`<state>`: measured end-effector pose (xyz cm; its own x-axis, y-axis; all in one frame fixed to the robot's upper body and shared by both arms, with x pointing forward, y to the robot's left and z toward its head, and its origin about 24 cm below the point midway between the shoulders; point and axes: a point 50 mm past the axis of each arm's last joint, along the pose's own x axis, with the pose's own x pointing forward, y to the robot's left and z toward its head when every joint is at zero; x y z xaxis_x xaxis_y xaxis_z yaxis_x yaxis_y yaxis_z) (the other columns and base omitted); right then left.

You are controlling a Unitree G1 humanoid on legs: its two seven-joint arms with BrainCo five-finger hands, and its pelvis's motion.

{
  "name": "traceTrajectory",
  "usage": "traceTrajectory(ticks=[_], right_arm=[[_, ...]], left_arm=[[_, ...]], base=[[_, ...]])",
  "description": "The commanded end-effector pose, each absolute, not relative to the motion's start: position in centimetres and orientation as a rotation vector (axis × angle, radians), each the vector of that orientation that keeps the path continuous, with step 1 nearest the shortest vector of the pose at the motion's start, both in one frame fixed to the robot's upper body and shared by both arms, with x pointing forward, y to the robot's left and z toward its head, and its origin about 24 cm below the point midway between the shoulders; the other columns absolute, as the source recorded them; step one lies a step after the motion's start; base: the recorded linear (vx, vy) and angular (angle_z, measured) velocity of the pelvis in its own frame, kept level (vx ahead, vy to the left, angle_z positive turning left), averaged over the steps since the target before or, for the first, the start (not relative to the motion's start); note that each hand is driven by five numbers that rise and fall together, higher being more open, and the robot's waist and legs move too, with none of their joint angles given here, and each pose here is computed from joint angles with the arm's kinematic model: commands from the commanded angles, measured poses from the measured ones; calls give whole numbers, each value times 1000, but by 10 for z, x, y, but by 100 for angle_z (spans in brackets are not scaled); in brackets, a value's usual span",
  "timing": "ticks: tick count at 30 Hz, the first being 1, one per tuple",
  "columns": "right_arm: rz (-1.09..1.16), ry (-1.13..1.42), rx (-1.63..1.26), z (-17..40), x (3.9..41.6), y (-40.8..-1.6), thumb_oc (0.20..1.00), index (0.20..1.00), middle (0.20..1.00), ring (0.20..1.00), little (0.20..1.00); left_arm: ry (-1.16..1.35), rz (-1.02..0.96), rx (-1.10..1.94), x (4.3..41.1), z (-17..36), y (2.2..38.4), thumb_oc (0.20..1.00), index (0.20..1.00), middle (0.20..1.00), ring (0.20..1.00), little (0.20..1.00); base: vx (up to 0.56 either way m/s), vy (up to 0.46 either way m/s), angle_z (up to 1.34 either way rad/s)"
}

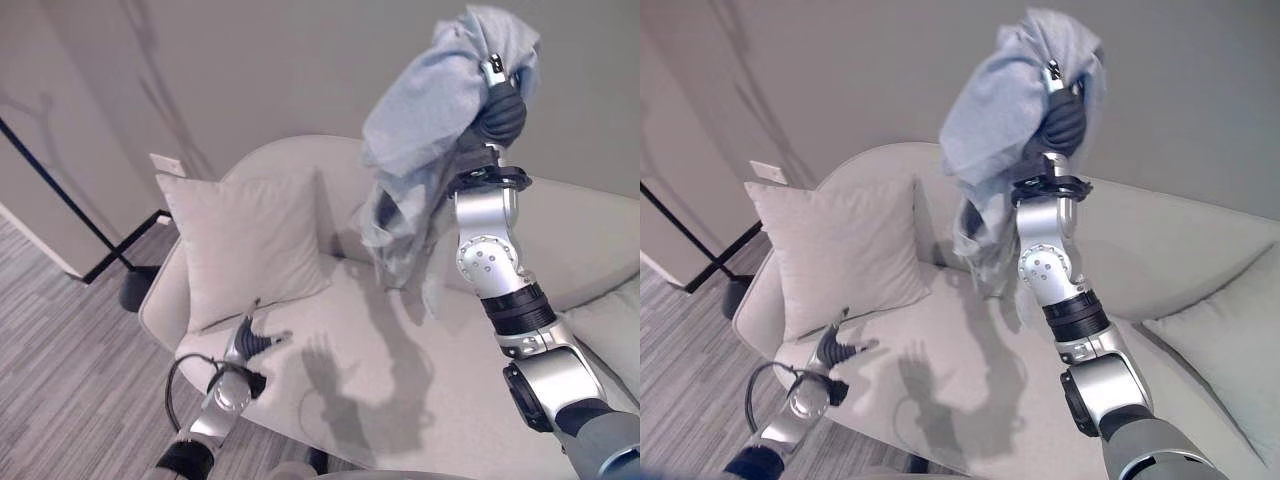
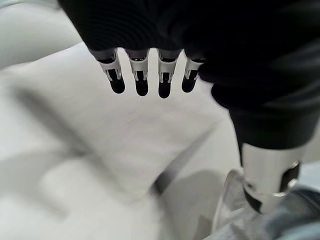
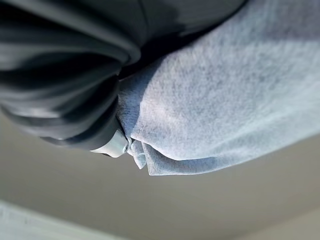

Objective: Hang the clothes on the sofa on the clothes rack.

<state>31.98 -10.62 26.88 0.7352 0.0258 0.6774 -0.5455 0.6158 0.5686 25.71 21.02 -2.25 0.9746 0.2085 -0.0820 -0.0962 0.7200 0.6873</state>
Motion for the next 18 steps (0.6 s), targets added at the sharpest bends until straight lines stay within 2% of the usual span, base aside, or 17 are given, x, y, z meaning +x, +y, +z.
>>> traceTrajectory(ticks=[1, 2, 8, 11, 13, 14, 15, 16, 17, 18], right_arm=[[446, -894, 807, 311, 300, -102, 200, 200, 200, 200, 200], [490, -921, 786, 320, 294, -96, 200, 200, 200, 200, 200], [561, -956, 815, 336, 285, -83, 200, 200, 200, 200, 200], [617, -959, 820, 337, 278, -73, 200, 200, 200, 200, 200], [652, -933, 839, 336, 277, -64, 200, 200, 200, 200, 200], [651, -934, 838, 336, 277, -65, 200, 200, 200, 200, 200], [670, -925, 849, 339, 277, -58, 200, 200, 200, 200, 200], [670, -927, 848, 339, 278, -58, 200, 200, 200, 200, 200], [677, -926, 864, 343, 278, -55, 200, 200, 200, 200, 200], [687, -921, 908, 350, 277, -47, 200, 200, 200, 200, 200]], left_arm=[[-73, 256, 928, 275, 9, 212, 1000, 1000, 1000, 1000, 1000], [-163, 273, 959, 286, 24, 205, 1000, 1000, 1000, 1000, 1000], [-216, 343, 1050, 300, 32, 199, 1000, 1000, 1000, 1000, 1000], [-271, 289, 994, 311, 39, 170, 1000, 1000, 1000, 1000, 1000], [-271, 145, 869, 313, 35, 132, 1000, 1000, 1000, 1000, 1000], [-272, 145, 867, 314, 35, 131, 1000, 1000, 1000, 1000, 1000], [-238, -33, 762, 310, 27, 94, 1000, 1000, 1000, 1000, 1000], [-240, -33, 761, 311, 27, 93, 1000, 1000, 1000, 1000, 1000], [-198, -155, 712, 303, 17, 70, 1000, 1000, 1000, 1000, 1000], [-116, -357, 559, 289, 9, 27, 1000, 1000, 1000, 1000, 1000]], base=[[-33, -43, -8], [-29, -32, -7], [-15, -22, -21], [-10, -26, -11], [-17, -30, -8], [-24, -36, -11], [-22, -19, -7], [-26, -29, -5], [-31, -34, -3], [-31, -44, -2]])
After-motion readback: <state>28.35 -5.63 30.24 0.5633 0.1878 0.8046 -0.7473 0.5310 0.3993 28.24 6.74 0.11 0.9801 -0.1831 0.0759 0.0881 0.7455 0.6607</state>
